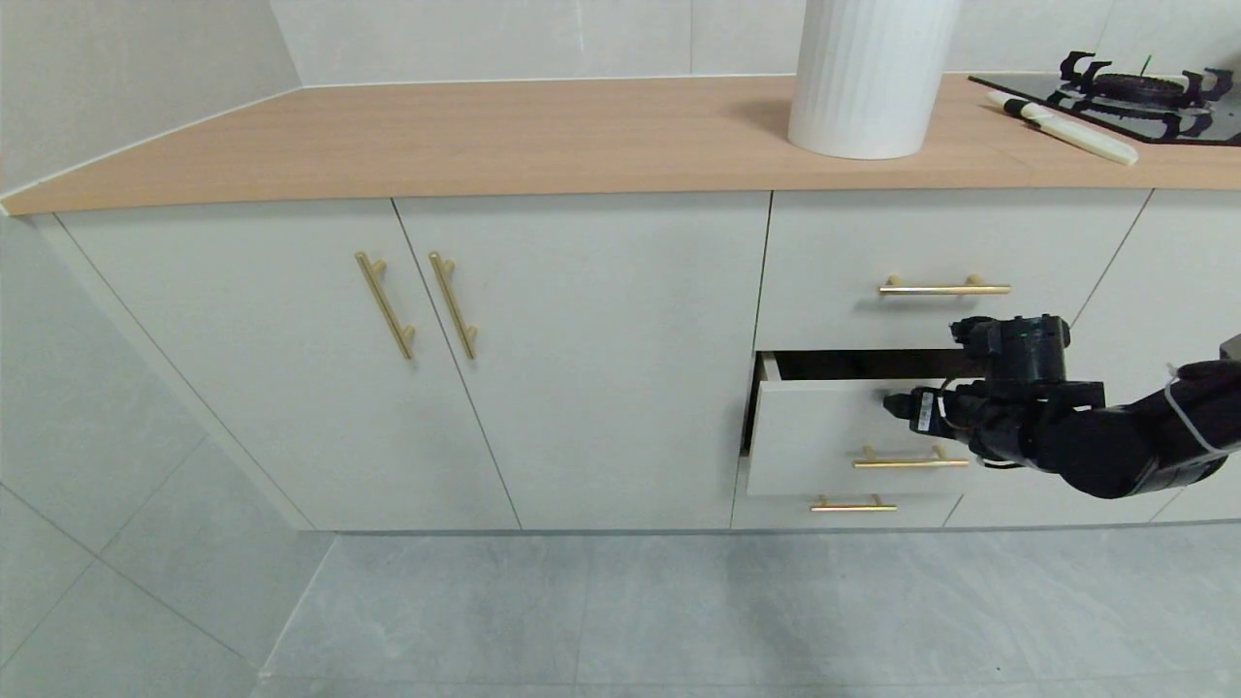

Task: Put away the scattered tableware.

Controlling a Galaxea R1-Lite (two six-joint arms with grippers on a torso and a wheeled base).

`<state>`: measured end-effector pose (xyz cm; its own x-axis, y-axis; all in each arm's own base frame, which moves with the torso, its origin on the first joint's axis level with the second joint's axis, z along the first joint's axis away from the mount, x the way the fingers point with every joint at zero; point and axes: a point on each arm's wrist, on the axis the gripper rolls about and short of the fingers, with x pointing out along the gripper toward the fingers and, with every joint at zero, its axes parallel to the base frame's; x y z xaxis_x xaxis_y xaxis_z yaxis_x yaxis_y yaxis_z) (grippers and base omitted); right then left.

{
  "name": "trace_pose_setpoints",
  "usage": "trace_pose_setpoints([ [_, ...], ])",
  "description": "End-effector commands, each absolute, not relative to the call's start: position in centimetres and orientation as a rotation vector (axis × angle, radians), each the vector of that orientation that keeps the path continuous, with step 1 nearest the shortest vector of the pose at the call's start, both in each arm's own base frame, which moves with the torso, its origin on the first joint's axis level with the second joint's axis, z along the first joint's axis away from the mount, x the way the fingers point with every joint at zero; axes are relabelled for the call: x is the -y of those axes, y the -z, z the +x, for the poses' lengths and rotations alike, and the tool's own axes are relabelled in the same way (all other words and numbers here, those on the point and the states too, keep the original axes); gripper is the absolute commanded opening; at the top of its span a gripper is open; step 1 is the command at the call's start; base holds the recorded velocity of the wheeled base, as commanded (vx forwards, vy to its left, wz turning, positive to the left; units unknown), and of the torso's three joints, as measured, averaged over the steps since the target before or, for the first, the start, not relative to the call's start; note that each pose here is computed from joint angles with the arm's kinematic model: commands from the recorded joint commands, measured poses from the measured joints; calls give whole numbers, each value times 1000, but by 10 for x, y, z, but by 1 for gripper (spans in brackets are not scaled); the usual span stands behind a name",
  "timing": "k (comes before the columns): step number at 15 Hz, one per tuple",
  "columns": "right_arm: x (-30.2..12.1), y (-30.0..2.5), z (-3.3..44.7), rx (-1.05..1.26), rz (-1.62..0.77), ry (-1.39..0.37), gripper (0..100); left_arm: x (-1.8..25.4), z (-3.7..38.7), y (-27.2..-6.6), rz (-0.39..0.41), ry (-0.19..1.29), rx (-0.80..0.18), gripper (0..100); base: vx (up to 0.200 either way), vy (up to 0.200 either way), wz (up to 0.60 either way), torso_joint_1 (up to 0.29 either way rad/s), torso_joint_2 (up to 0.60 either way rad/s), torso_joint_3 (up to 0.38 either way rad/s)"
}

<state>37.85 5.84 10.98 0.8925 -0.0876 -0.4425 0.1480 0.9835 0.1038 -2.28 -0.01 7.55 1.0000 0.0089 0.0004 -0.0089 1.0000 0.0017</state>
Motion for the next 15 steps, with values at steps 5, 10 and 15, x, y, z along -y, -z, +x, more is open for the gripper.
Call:
trace_pose_setpoints([
  [5,-59,-88,396,-346,146,188,100,0,-23,-75,2,-11,0,100,0,0,0,0,0,0],
  [10,-61,-80,405,-290,151,215,100,0,-23,-76,2,-11,2,100,0,0,0,0,0,0],
  [15,-61,-81,416,-229,172,255,100,0,-23,-75,2,-9,-2,100,0,0,0,0,0,0],
])
